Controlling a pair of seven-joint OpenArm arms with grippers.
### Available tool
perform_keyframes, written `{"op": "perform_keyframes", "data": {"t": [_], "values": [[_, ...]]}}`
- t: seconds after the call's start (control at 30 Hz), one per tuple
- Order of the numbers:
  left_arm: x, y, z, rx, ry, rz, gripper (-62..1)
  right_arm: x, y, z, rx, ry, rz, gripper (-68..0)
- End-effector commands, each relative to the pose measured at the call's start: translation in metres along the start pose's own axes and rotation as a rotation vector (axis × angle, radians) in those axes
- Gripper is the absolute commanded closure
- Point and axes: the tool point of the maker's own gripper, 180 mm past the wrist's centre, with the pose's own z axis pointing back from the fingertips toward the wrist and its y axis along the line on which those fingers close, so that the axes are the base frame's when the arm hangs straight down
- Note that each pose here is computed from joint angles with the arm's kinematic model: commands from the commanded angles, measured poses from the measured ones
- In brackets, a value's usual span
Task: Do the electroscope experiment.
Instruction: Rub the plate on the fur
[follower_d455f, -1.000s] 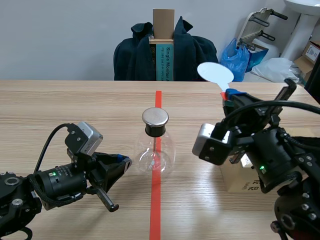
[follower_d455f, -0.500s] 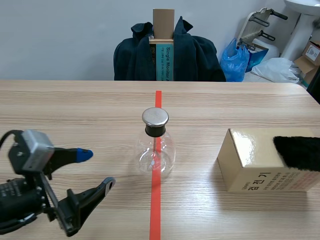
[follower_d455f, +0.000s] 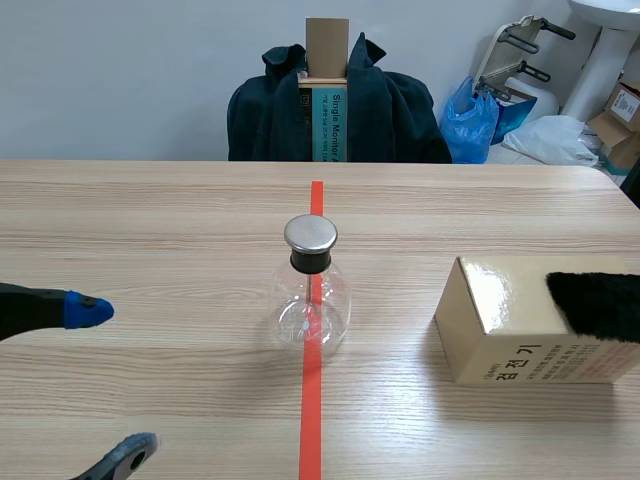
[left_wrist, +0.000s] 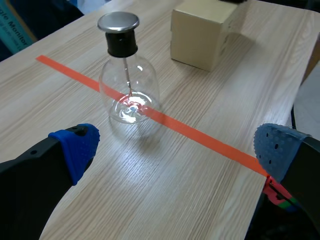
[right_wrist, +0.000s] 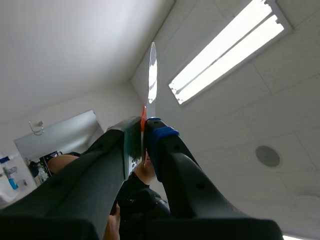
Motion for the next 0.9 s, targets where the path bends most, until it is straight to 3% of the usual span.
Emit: {"op": "perform_keyframes", "data": {"t": [0.0,0.13,0.3,0.43,0.63,0.87], "values": [[0.006,0.001,0.0,0.014,-0.016,0.003,-62.3,0.002,0.004,0.009,0.012,-0.018,0.0,-0.7],[0.006,0.002,0.001,0.023,0.016,-0.01,-62.3,0.011,0.026,0.047,0.067,-0.088,0.006,-0.7],[0.006,0.002,0.0,0.025,0.018,-0.013,-62.3,0.009,0.089,0.121,0.335,-0.119,-0.013,-0.7],[0.006,0.002,0.0,0.028,0.017,-0.011,-62.3,-0.001,0.122,0.171,0.494,-0.089,-0.032,-0.7],[0.006,0.002,0.0,0.031,0.015,-0.009,-62.3,-0.009,0.152,0.232,0.664,-0.046,-0.06,-0.7],[0.006,0.002,0.0,0.032,0.014,-0.008,-62.3,-0.023,0.172,0.259,0.724,0.025,-0.071,-0.7]]}}
